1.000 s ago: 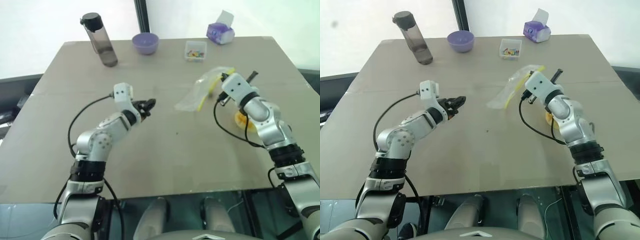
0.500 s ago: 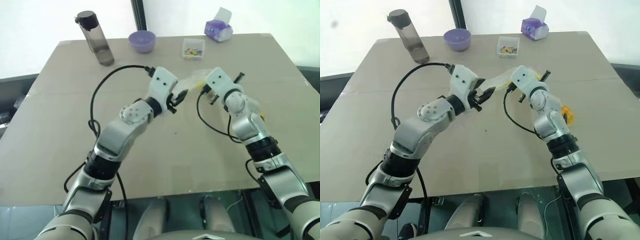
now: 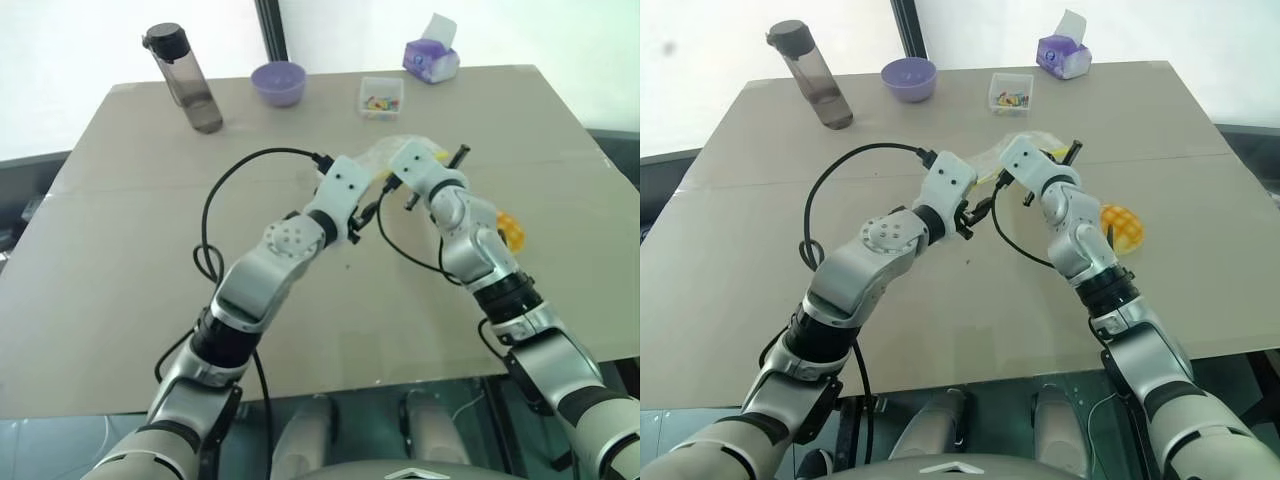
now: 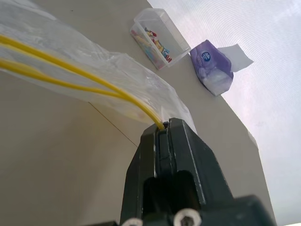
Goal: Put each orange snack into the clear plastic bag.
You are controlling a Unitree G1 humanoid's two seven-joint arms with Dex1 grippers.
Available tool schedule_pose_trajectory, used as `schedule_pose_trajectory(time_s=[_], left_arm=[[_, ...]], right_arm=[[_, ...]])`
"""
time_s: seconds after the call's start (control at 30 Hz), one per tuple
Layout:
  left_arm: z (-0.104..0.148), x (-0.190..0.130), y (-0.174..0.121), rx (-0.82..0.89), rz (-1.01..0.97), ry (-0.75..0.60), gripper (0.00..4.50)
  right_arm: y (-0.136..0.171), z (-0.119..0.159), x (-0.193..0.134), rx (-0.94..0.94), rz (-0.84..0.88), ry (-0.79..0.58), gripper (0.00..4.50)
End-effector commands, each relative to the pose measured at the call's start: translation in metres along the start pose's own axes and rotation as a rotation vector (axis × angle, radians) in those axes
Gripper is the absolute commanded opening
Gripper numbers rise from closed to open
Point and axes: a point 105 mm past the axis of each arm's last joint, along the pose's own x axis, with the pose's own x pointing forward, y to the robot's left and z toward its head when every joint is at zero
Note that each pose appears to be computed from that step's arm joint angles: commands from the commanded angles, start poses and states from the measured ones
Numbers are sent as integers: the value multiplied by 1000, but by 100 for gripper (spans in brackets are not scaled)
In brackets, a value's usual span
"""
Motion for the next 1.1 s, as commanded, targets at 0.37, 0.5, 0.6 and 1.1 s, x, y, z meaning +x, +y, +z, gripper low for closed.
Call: schedule_pose_trajectory(time_s=[0.37, 0.5, 0.6, 1.1], left_arm=[[2, -3, 17, 56, 83, 24, 233], [1, -2, 18, 59, 82, 30, 210], [-1, -2, 18, 71, 86, 40, 104], [-16, -2, 31, 232, 103, 57, 0]], right_arm=[[-9, 29, -7, -20, -53, -95, 0], [-7, 32, -8, -16, -45, -104, 0], [-6, 32, -9, -11, -42, -106, 0], [-16, 12, -23, 158, 0, -144, 327]])
